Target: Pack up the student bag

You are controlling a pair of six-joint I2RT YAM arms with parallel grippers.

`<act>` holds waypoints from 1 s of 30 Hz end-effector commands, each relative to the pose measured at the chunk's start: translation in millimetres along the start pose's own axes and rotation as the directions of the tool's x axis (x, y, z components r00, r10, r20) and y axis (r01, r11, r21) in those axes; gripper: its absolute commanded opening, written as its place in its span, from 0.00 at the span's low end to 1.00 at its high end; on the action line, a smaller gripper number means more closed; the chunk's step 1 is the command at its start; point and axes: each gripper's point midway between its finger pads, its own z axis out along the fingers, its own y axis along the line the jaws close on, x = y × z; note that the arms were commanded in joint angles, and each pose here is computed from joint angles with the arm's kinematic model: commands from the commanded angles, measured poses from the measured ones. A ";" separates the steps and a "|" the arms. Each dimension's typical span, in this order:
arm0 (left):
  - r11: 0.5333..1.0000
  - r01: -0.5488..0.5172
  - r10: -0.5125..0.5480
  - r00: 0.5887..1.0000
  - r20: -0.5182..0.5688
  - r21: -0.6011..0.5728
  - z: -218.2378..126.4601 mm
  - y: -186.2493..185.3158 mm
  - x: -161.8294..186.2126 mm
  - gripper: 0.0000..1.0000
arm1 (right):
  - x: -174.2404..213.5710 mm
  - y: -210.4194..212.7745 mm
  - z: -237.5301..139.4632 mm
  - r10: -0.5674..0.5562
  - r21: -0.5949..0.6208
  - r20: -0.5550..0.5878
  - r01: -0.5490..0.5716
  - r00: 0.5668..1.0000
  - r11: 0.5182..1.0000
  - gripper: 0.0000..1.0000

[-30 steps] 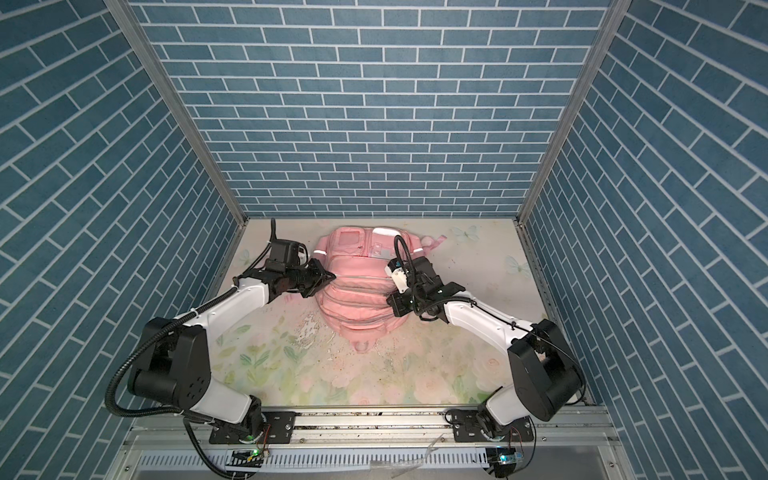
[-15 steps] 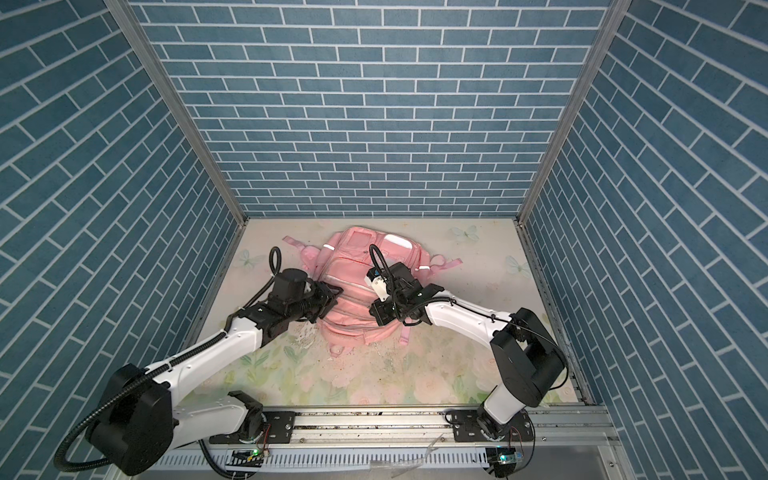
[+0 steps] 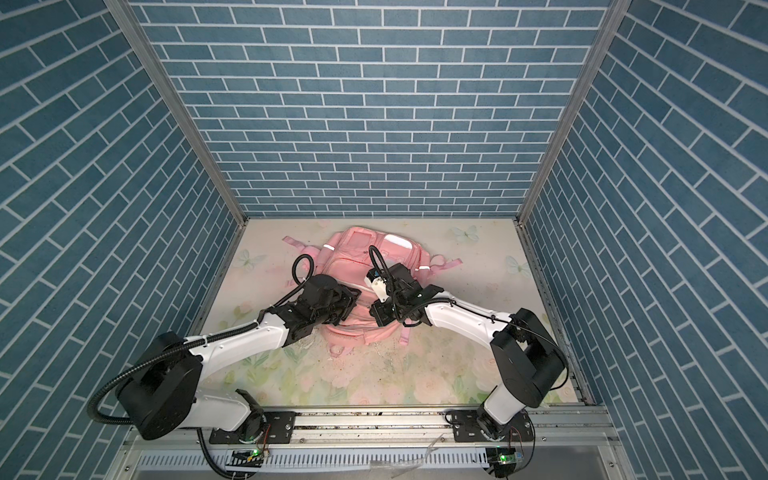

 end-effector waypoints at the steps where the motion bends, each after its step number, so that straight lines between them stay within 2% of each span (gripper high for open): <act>1: 0.999 -0.015 0.013 0.999 0.033 0.040 0.5 -13.5 -2.8 0.25 | -4.0 4.3 -8.8 -0.003 0.004 0.037 0.003 0.999 1.000 0.00; 3: 0.999 -0.022 0.021 0.999 0.033 0.030 -0.7 -11.2 -2.9 0.09 | -1.4 2.0 -9.2 -0.007 0.013 0.037 0.007 0.999 1.000 0.00; 5: 0.999 -0.037 0.036 0.999 0.035 0.024 -2.9 -10.6 -4.2 0.00 | 2.2 -2.0 -9.7 -0.011 0.029 0.035 0.010 0.999 1.000 0.00; 9: 0.998 -0.059 0.059 0.998 0.017 0.008 -6.2 -6.5 -10.2 0.00 | 11.3 -20.5 -13.3 -0.004 0.073 0.024 0.002 1.000 0.997 0.00; 14: 0.998 -0.068 0.068 0.998 -0.009 0.010 -10.3 -5.1 -13.3 0.00 | 19.3 -56.2 -23.8 0.063 0.125 0.038 -0.067 0.997 0.990 0.00; 30: 0.995 -0.073 0.075 0.997 -0.029 0.067 -23.3 -16.7 -16.8 0.00 | 6.2 -123.2 -52.1 0.116 0.288 0.112 -0.144 0.987 0.947 0.00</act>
